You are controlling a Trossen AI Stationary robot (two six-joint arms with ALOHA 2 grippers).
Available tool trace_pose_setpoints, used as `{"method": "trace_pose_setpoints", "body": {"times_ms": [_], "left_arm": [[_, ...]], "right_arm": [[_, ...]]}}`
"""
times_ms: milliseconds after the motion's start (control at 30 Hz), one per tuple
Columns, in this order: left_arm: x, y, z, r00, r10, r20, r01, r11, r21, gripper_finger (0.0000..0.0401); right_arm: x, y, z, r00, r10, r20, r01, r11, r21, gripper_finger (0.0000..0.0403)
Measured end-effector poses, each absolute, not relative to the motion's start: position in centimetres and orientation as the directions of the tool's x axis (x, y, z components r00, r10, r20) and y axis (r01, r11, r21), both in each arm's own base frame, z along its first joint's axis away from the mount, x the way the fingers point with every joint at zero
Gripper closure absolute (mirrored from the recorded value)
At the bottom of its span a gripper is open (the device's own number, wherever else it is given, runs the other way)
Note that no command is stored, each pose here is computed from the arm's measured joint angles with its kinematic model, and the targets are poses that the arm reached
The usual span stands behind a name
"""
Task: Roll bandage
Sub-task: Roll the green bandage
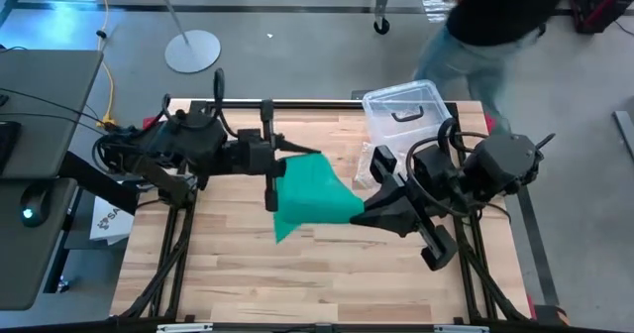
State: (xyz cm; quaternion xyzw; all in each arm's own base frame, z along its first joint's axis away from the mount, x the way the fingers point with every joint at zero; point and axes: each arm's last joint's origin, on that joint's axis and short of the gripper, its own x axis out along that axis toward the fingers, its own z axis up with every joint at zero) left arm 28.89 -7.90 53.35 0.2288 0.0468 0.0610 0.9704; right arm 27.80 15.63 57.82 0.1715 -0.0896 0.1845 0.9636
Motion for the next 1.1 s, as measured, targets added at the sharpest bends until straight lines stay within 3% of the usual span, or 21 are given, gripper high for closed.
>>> {"method": "trace_pose_setpoints", "body": {"times_ms": [200, 467, 733, 933, 1100], "left_arm": [[28.7, -9.0, 53.0, 0.993, -0.059, -0.102, 0.089, 0.942, 0.324, 0.0401], [28.3, -10.2, 52.9, 0.975, -0.195, -0.110, 0.209, 0.968, 0.137, 0.0395], [28.7, -10.6, 52.5, 0.944, -0.301, -0.136, 0.303, 0.953, -0.008, 0.0296], [28.5, -9.9, 50.8, 0.914, -0.260, -0.312, 0.266, 0.964, -0.022, 0.0223], [28.3, -9.0, 49.5, 0.872, -0.218, -0.439, 0.221, 0.974, -0.045, 0.0193]], "right_arm": [[27.8, 15.4, 57.9, 0.947, 0.219, 0.235, -0.274, 0.933, 0.233, 0.0399], [27.6, 14.6, 57.4, 0.988, 0.030, 0.154, -0.060, 0.980, 0.192, 0.0399], [27.7, 14.4, 56.6, 0.996, -0.040, 0.076, 0.029, 0.989, 0.143, 0.0399], [27.3, 14.9, 56.7, 0.992, -0.094, 0.081, 0.088, 0.993, 0.080, 0.0399], [26.9, 15.6, 56.7, 0.995, -0.069, 0.079, 0.063, 0.995, 0.077, 0.0399]]}}
